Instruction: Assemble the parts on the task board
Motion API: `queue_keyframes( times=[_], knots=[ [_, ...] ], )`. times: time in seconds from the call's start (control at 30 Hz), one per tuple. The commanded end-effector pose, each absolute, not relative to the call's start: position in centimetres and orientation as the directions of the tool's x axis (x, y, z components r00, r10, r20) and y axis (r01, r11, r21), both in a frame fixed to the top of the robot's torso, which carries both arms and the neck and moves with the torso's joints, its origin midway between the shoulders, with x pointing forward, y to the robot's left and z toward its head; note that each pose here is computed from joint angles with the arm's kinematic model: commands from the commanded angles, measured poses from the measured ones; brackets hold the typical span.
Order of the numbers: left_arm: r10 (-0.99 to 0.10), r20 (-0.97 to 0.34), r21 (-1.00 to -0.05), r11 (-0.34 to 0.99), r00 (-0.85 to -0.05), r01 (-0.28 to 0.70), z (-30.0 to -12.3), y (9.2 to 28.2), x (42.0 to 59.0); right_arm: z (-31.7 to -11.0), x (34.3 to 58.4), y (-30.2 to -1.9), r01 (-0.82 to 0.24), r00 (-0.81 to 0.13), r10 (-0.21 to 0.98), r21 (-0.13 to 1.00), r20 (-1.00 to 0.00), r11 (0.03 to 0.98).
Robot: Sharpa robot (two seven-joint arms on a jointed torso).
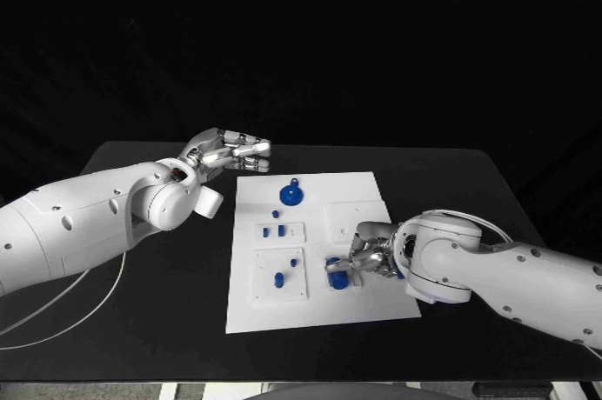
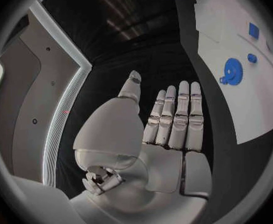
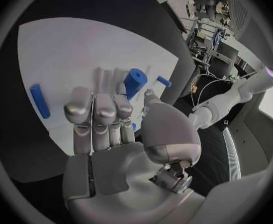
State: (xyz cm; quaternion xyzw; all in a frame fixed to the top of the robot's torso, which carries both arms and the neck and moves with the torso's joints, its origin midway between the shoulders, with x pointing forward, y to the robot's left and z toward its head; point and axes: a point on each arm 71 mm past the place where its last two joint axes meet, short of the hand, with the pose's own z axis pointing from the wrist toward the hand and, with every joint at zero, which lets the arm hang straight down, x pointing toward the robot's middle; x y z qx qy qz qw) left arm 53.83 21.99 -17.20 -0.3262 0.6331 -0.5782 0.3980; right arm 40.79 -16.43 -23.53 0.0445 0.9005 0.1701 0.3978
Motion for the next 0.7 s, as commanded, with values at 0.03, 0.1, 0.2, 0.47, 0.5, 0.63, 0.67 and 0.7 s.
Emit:
queue_keyframes(
  times=[0.03,0.1,0.2,0.47,0.5,0.63,0.67,0.7],
  knots=[
    [-0.867,-0.125,-0.992,0.114,-0.483,0.052,-17.1,21.8,53.8,-23.4,40.5,-16.5,-0.084,-0.696,0.193,0.345,-0.692,0.935],
    [-0.867,-0.125,-0.992,0.114,-0.483,0.052,-17.1,21.8,53.8,-23.3,40.5,-16.6,-0.086,-0.695,0.192,0.345,-0.693,0.934],
    [-0.867,-0.125,-0.992,0.114,-0.483,0.052,-17.1,21.8,53.8,-23.1,40.4,-16.9,-0.091,-0.695,0.190,0.346,-0.694,0.934],
    [-0.866,-0.124,-0.992,0.114,-0.484,0.051,-17.2,21.9,53.8,-22.8,40.4,-17.6,-0.099,-0.708,0.188,0.359,-0.680,0.928],
    [-0.866,-0.124,-0.992,0.114,-0.484,0.051,-17.2,21.9,53.8,-22.7,40.4,-17.6,-0.101,-0.713,0.188,0.364,-0.675,0.926],
    [-0.866,-0.124,-0.992,0.115,-0.484,0.049,-17.2,21.9,53.8,-22.8,40.3,-17.8,-0.107,-0.732,0.183,0.377,-0.656,0.920],
    [-0.866,-0.124,-0.992,0.115,-0.484,0.049,-17.2,21.9,53.8,-22.8,40.2,-17.8,-0.108,-0.737,0.183,0.381,-0.650,0.918],
    [-0.866,-0.124,-0.992,0.115,-0.485,0.049,-17.2,21.9,53.8,-22.8,40.2,-17.9,-0.108,-0.741,0.183,0.384,-0.646,0.917]
  ],
)
